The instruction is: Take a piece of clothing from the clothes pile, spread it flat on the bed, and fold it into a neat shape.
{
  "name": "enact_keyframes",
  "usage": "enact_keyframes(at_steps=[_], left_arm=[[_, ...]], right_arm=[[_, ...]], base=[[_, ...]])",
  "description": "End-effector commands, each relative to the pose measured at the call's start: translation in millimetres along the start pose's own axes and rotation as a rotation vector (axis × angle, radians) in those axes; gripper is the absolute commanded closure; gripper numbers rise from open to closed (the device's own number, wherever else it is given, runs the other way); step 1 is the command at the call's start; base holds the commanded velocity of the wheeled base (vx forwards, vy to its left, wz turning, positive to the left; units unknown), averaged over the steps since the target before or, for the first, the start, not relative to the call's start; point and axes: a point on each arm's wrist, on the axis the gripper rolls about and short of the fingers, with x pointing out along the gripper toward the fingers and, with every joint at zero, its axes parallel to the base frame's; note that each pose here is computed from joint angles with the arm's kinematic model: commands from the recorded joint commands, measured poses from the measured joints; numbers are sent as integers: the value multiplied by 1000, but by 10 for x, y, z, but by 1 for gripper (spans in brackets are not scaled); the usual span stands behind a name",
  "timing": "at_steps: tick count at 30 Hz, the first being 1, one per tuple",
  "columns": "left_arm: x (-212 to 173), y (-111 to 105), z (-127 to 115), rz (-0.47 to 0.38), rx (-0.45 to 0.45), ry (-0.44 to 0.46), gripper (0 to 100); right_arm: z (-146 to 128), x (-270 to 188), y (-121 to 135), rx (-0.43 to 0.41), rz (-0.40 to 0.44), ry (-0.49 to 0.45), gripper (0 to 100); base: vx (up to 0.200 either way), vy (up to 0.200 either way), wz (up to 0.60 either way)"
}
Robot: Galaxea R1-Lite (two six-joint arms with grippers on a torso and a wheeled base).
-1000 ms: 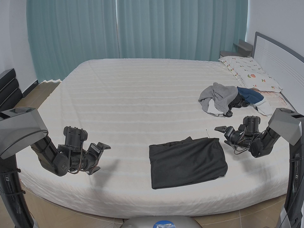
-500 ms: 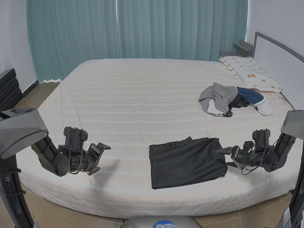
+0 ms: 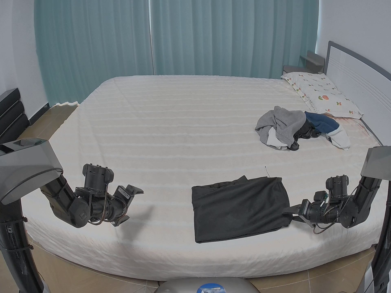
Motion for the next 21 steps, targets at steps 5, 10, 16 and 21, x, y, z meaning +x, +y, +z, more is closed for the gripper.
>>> enact_keyframes(at_steps=[5, 10, 16, 21], left_arm=[[3, -1, 1, 0, 0, 0, 0], [2, 3, -1, 1, -1, 0, 0], [2, 3, -1, 1, -1, 0, 0], [2, 3, -1, 1, -1, 0, 0]], right_arm=[[-119, -73, -58, -36, -29, 32, 100], [-153, -122, -121, -72, -52, 37, 100], [-173, -182, -195, -95, -77, 35, 100], [-194, -188, -236, -115, -85, 44, 100]], base=[[0, 0, 0], [0, 0, 0], [0, 0, 0], [0, 0, 0]])
